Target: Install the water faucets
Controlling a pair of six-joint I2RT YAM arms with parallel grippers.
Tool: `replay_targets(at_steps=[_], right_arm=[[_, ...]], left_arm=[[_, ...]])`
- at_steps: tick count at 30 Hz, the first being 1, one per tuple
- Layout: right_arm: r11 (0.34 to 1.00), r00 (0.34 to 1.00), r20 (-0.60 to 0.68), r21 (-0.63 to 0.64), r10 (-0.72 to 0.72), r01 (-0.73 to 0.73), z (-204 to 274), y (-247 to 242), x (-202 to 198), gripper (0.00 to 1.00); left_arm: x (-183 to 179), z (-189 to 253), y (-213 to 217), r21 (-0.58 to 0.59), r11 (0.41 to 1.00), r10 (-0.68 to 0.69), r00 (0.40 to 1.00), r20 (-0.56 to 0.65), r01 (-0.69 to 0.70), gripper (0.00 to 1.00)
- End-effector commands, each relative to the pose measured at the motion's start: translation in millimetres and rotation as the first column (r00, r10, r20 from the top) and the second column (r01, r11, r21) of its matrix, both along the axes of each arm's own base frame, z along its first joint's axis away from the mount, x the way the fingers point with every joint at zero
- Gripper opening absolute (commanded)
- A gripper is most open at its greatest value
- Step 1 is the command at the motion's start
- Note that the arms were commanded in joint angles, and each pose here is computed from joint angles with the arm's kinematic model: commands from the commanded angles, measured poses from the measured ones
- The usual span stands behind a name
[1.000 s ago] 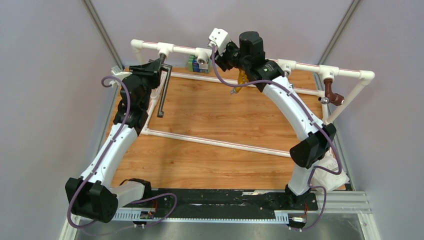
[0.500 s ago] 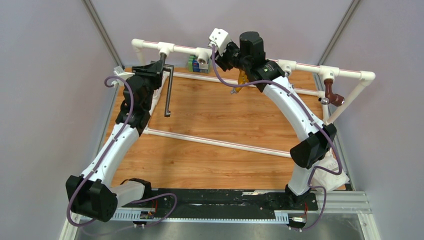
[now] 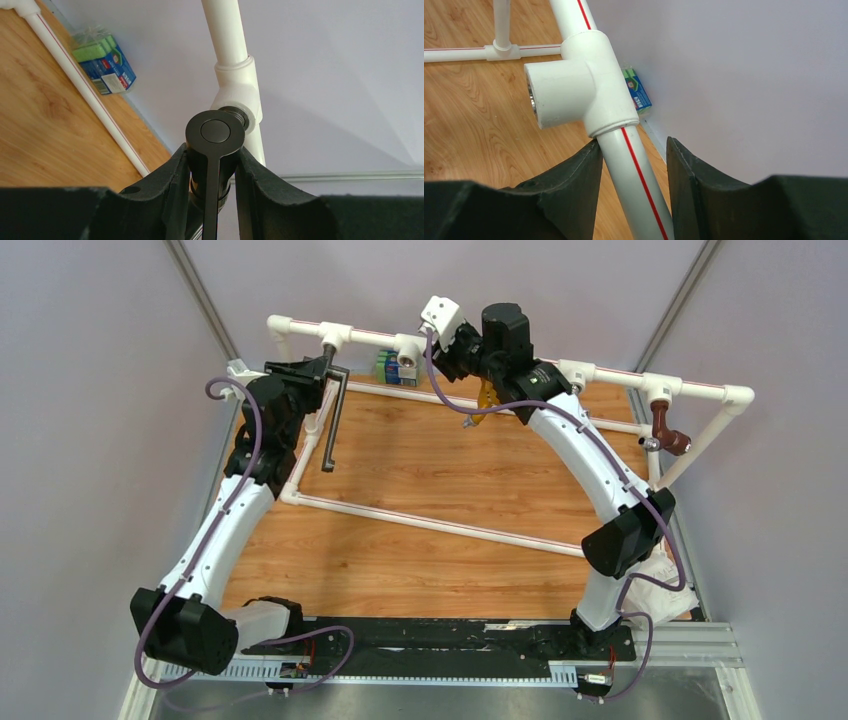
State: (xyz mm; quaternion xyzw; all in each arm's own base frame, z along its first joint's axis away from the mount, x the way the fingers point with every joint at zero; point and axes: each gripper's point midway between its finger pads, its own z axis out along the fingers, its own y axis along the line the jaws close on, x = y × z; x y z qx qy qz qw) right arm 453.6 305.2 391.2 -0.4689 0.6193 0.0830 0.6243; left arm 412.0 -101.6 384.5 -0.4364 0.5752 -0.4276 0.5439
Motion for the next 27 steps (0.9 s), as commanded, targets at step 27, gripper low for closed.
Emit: replay_targets(at_steps=[27], right_arm=[[0.989,0.969,-0.196,0.041,0.151,-0.145,-28.2,27.2,-50.4,0.0]], left_arm=[[-2.9,49.1,-31.4,0.241,0.961,-0.18,0.97,0.163,0.138,0.0]])
